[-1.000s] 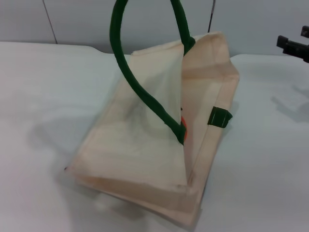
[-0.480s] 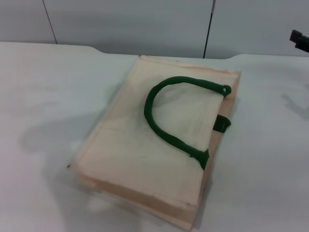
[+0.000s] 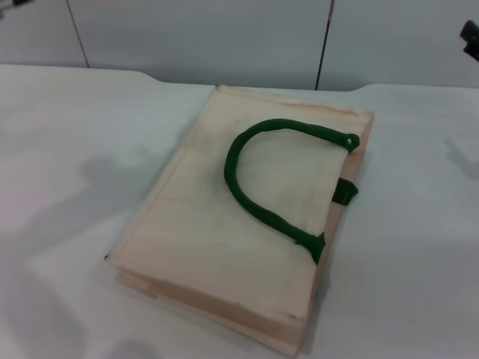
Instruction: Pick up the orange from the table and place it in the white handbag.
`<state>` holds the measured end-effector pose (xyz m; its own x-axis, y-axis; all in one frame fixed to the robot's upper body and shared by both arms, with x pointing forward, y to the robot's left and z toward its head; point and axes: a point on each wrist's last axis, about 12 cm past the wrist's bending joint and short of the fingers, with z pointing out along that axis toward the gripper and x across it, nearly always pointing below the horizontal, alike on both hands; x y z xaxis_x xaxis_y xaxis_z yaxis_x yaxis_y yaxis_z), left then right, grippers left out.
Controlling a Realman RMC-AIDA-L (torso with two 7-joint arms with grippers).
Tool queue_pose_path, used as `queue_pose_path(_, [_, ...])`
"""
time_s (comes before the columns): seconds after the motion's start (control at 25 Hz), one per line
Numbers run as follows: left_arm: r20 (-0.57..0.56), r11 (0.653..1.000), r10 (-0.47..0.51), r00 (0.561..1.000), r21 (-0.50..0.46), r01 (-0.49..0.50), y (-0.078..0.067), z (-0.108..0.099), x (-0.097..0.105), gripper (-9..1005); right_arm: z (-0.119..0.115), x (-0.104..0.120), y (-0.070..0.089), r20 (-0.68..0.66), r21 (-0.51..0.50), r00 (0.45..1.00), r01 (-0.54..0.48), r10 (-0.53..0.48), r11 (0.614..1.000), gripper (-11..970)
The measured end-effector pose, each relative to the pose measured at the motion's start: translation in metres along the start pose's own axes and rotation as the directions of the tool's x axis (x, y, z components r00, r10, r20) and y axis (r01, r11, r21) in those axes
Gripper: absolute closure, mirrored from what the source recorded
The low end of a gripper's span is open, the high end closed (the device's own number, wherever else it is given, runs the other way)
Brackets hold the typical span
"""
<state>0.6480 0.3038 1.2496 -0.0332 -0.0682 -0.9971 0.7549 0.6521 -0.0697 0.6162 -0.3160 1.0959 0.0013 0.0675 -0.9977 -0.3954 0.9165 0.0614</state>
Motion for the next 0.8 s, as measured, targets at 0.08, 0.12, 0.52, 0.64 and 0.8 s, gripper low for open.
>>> queue_pose_path(0.08, [0.074,0.997,0.040,0.996,-0.064,-0.036,0.001,-0.007,0.019,124,-0.001,0.003,0.001,0.013,0.027,1.000,0.006,-0.007,1.000,68])
queue_pose_path(0.12, [0.111,0.994,0.069,0.991,-0.097,-0.058,0.001,-0.009,0.028,124,-0.002,0.005,0.001,0.020,0.045,1.000,0.011,-0.012,0.999,68])
queue_pose_path(0.52, [0.245,0.941,0.139,0.959,-0.334,-0.051,-0.011,-0.011,0.104,125,-0.008,0.021,0.006,0.038,0.188,0.997,0.054,-0.062,0.981,68])
queue_pose_path(0.64, [0.273,0.923,0.161,0.948,-0.381,-0.047,-0.025,-0.004,0.122,124,-0.009,0.024,0.005,0.019,0.199,0.999,0.046,-0.051,0.979,68])
queue_pose_path(0.8, [0.270,0.889,0.229,0.935,-0.450,-0.088,-0.049,0.005,0.144,124,-0.010,0.027,0.005,0.007,0.206,0.999,0.038,-0.040,0.978,68])
